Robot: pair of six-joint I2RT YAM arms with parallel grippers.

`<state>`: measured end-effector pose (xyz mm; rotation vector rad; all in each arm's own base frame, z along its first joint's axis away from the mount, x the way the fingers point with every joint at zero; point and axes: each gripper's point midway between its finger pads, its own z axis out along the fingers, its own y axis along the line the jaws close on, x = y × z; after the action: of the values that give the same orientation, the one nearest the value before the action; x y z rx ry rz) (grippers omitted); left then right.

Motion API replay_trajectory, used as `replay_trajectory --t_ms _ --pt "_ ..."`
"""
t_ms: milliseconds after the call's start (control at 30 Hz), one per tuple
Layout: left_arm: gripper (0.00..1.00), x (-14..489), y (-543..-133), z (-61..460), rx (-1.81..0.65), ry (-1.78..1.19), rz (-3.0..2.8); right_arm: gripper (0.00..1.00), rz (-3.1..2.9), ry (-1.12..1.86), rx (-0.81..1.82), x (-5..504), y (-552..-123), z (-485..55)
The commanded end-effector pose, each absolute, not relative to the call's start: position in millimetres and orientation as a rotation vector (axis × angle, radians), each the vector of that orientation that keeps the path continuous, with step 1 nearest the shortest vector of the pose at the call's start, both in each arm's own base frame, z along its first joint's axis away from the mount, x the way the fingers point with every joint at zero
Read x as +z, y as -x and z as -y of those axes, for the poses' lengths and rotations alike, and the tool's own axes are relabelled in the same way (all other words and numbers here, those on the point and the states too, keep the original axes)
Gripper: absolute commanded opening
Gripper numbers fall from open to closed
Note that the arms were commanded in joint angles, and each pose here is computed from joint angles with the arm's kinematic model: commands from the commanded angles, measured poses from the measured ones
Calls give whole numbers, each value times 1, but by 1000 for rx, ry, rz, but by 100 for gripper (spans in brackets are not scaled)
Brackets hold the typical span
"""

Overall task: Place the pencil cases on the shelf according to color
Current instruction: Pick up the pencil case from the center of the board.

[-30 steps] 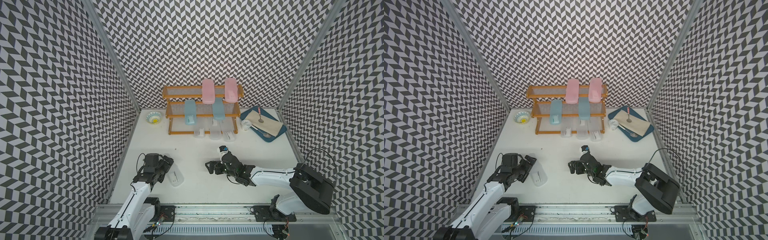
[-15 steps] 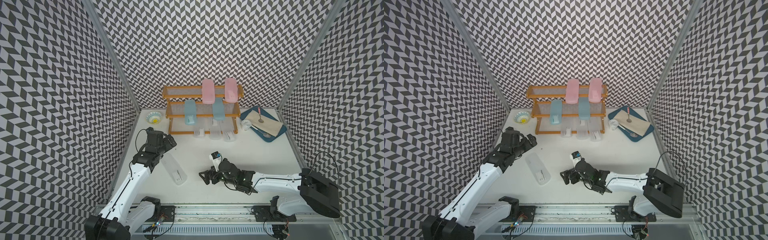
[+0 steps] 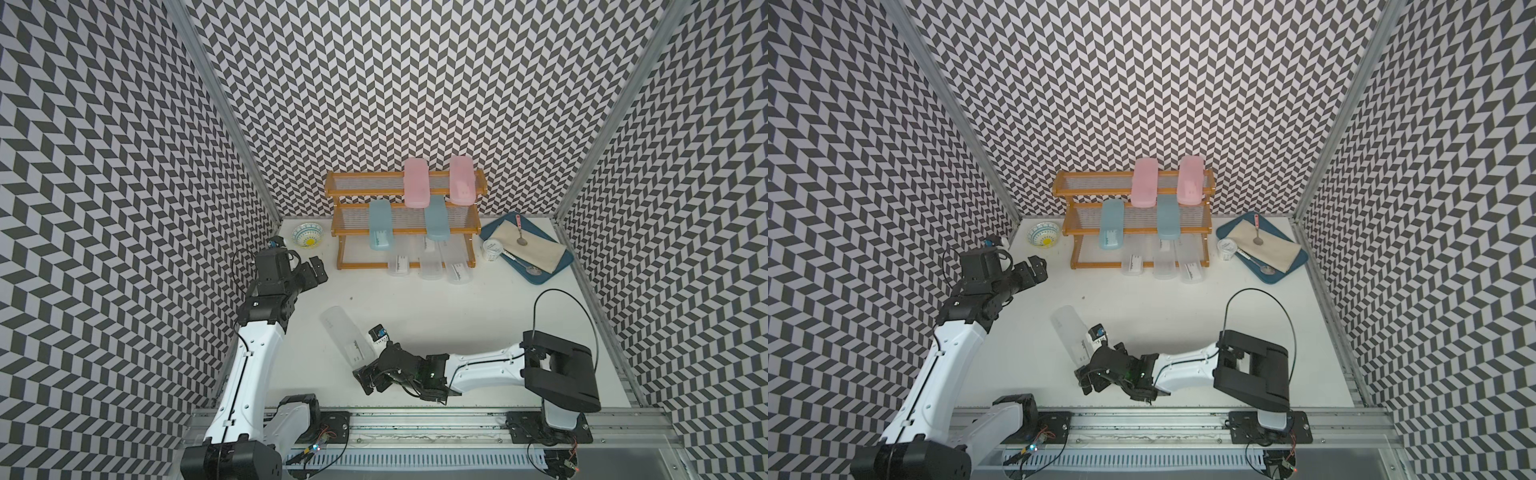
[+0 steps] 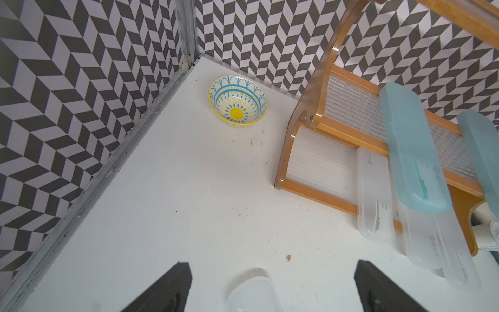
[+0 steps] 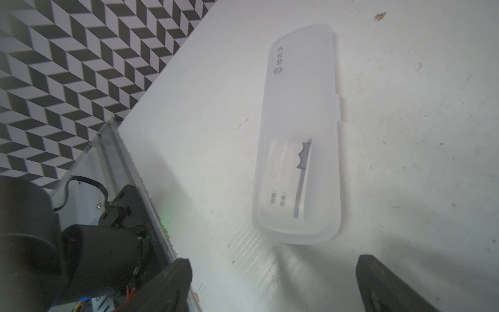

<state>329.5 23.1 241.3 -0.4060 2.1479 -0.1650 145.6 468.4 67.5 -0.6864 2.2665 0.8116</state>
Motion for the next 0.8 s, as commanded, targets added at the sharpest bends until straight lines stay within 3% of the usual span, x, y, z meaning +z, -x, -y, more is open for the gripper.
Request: replay_trajectory --t_ms 0,367,600,767 --pt "100 239 -324 -25 -165 370 -2132 100 -2263 689 691 56 -155 -471" --pt "100 218 -322 -45 -135 462 -2116 100 -2284 804 556 24 -144 -498" --pt "100 222 -318 -51 -130 489 -2092 100 -2332 689 426 -1 -153 -486" --pt "100 227 -317 -51 -128 493 -2075 92 -2322 648 413 -1 -158 -486"
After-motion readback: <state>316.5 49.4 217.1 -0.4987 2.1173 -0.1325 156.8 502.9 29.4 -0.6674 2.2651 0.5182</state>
